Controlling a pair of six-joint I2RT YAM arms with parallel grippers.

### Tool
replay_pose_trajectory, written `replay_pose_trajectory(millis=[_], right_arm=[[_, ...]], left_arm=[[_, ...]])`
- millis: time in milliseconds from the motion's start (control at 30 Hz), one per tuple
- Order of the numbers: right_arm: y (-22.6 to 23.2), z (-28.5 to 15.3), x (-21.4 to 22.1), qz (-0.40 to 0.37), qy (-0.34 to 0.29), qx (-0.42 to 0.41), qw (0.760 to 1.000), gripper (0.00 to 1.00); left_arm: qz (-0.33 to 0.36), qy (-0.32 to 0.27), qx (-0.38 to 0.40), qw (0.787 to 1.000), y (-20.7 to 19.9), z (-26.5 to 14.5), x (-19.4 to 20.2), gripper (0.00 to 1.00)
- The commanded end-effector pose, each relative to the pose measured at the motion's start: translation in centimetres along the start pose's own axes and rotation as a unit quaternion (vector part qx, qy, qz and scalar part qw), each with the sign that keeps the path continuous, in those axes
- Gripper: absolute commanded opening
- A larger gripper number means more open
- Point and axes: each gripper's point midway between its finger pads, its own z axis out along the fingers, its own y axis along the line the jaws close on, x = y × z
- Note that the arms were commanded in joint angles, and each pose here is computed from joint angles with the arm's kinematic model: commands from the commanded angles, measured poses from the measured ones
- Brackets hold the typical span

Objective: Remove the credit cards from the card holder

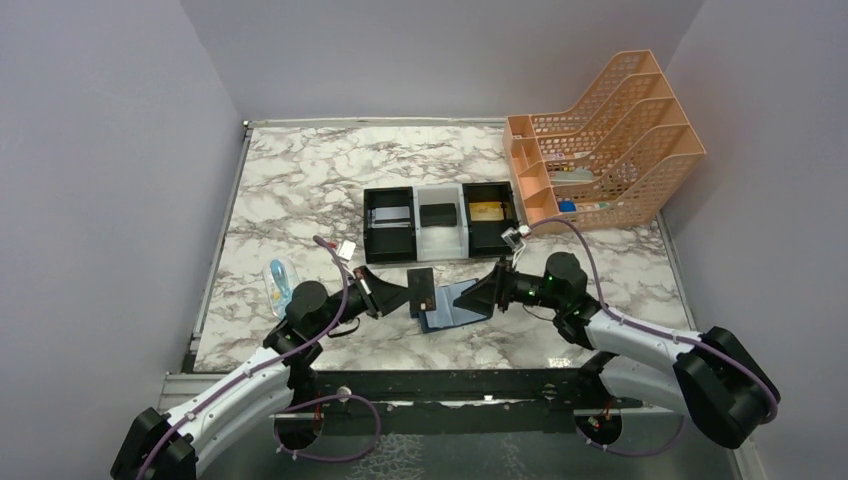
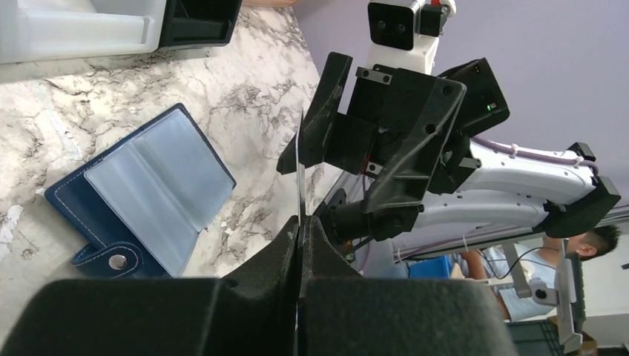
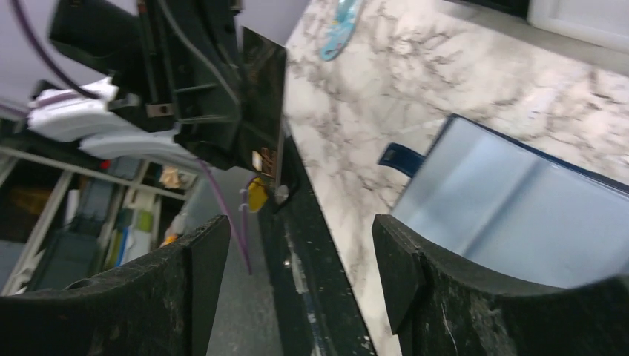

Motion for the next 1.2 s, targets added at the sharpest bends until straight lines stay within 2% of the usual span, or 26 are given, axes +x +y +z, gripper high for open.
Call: replay_pose_trajectory(millis=[0,533,800,1167], right_arm=[[5.6,-0.1,-1.5,-0.007,0.000,-0.135,0.991,0.70],[7.0,2.9,-1.7,0.042,0.023,-0.172,0.984,0.57],[7.7,4.8,-2.0,0.042,0.044,-0.172,0.983,0.36],[7.6,5.5,-1.8,0.057,0.051,-0.170,0.982,0.14]], left_arm=[[-0.016,-0.005,0.042,0.999,-1.4,-0.6,0.1,0.00],[-0.023,-0.004,0.098,0.995,-4.0,-1.0,-0.2,0.00],[-0.024,-0.005,0.102,0.994,-4.0,-0.9,-0.1,0.00],[-0.027,-0.013,0.102,0.994,-3.9,-1.0,-0.2,0.00]])
